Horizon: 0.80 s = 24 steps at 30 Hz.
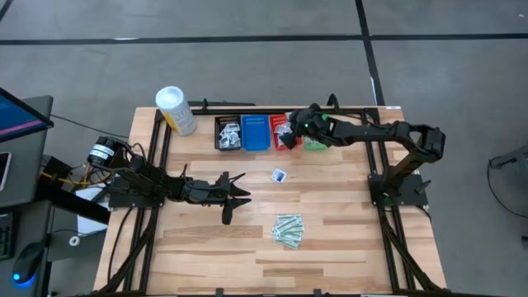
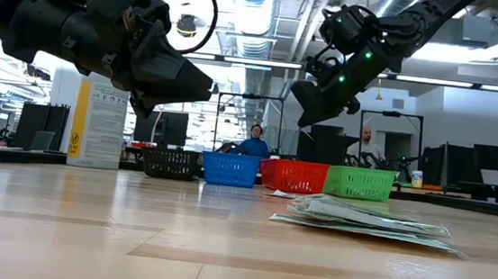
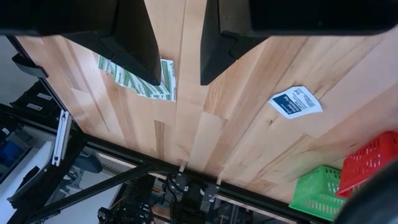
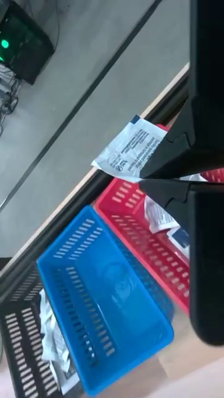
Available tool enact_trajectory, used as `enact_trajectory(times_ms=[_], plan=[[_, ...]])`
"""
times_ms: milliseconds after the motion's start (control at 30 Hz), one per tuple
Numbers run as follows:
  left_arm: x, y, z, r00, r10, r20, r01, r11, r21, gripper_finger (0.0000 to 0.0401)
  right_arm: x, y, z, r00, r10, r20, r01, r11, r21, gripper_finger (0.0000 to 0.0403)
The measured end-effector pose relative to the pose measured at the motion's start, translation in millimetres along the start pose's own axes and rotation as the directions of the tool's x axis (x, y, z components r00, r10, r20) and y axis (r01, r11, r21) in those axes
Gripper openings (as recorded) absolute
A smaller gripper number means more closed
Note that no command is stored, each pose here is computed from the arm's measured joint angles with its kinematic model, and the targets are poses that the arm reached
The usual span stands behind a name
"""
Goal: Pick & Place First Aid Supplies
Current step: Put the blue pad into the red bin
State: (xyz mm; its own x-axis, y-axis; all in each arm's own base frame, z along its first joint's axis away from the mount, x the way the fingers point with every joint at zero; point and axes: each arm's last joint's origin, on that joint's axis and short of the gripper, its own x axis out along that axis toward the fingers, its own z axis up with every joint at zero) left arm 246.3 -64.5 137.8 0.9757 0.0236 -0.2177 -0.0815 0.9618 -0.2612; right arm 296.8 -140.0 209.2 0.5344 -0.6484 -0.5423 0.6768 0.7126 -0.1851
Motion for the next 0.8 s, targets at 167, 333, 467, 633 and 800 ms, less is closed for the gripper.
enact_trajectory(times_ms=[167,333,467,633,800], plan=[[0.0,-0.1,0.2,1.0,-0.001,0.001,0.001,1.0,0.0,0.0112,0.0,0.6,-1.2,1.0,0.007,-0.004,-0.007,1.0,-0.01,0.0007],[0.0,0.0,0.1,1.0,0.0,0.001,0.0,1.0,0.0,0.0112,-0.9,3.6,-1.0,0.999,0.037,-0.001,-0.037,0.999,-0.029,0.0007],[0.0,0.0,0.2,1.0,0.0,0.002,0.0,1.0,0.0,0.0112,-1.3,4.6,-1.0,0.999,0.04,0.0,-0.04,0.998,-0.041,0.0007],[0.0,0.0,0.2,1.0,0.0,0.002,0.0,1.0,-0.001,0.0112,-1.5,5.0,-1.3,0.999,0.041,-0.001,-0.041,0.997,-0.06,0.0007],[0.0,0.0,0.2,1.0,0.0,0.002,0.0,1.0,-0.001,0.0112,-1.5,5.2,-1.4,0.999,0.041,-0.002,-0.041,0.997,-0.06,0.0008]])
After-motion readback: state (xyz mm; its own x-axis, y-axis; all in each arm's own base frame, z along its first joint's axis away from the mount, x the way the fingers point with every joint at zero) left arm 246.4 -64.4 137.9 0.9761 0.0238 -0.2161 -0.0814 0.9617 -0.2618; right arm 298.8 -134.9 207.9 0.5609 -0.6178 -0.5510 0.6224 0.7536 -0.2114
